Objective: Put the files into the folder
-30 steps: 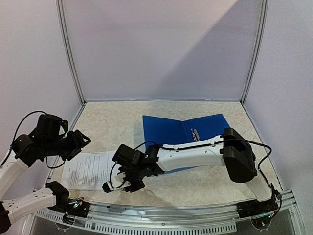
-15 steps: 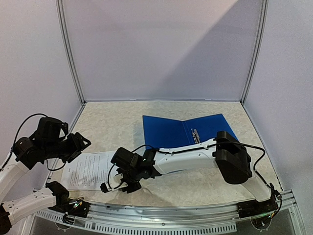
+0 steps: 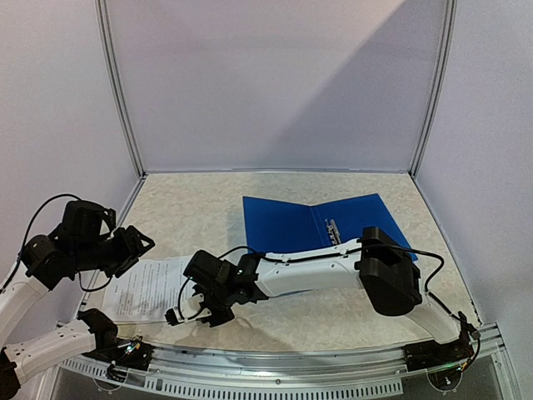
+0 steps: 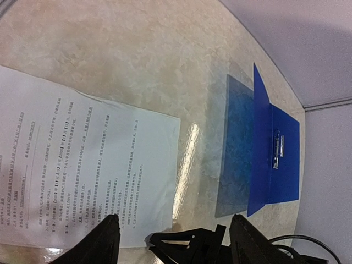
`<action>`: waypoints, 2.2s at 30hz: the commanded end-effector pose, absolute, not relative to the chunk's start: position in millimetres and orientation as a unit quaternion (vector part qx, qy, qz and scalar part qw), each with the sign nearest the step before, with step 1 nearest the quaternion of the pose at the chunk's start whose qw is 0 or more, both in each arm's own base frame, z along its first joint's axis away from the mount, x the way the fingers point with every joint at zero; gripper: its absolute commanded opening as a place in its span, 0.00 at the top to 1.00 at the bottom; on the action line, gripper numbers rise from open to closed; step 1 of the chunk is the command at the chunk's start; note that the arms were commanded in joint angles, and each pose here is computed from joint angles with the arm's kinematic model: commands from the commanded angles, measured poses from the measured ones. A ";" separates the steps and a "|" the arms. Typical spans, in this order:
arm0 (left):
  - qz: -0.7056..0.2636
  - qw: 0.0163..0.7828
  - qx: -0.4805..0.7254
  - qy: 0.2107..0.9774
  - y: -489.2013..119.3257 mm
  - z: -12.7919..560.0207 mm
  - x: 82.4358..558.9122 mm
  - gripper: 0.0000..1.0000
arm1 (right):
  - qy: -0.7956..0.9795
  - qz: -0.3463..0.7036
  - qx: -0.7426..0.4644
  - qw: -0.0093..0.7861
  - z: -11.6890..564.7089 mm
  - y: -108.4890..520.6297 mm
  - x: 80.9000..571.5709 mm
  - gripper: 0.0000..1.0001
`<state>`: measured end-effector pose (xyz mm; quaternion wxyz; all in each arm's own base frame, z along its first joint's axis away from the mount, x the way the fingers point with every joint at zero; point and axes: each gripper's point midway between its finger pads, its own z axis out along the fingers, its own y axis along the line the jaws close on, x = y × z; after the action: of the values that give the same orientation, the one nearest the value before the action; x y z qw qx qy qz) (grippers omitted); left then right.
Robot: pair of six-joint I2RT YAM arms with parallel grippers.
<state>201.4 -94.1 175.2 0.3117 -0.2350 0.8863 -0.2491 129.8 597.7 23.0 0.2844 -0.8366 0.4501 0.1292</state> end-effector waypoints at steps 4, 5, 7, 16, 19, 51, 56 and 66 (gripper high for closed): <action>-0.238 0.309 -0.234 0.891 -89.5 172.9 198.6 0.31 | 0.464 0.096 -0.859 0.191 -39.1 568.4 125.2 0.92; -0.236 0.309 -0.234 0.891 -89.1 173.0 198.5 0.31 | 0.464 0.097 -0.859 0.194 -36.0 569.4 125.4 0.96; -0.236 0.307 -0.232 0.892 -89.6 173.0 197.8 0.31 | 0.462 0.097 -0.857 0.207 -27.8 573.4 127.6 1.00; -0.250 0.298 -0.249 0.887 -88.0 171.9 188.4 0.33 | 0.470 0.107 -0.804 0.348 75.3 608.8 164.7 1.00; -0.260 0.291 -0.259 0.883 -89.6 172.3 185.9 0.33 | 0.467 0.104 -0.793 0.377 98.0 613.6 171.6 1.00; -0.460 0.162 -0.436 0.756 -134.8 108.4 188.1 0.27 | 0.514 0.096 -0.737 0.427 115.9 618.4 222.7 1.00; -0.472 0.158 -0.466 0.732 -132.4 95.8 191.0 0.26 | 0.522 0.106 -0.736 0.418 115.1 616.3 219.9 1.00; -0.470 0.161 -0.494 0.713 -124.6 84.1 188.0 0.26 | 0.519 0.111 -0.736 0.420 119.6 617.0 217.6 1.00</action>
<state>188.6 -128.7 96.9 0.1638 -0.4725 0.7222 -0.4779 220.3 614.4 104.6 0.4159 -0.7422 0.5171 0.0938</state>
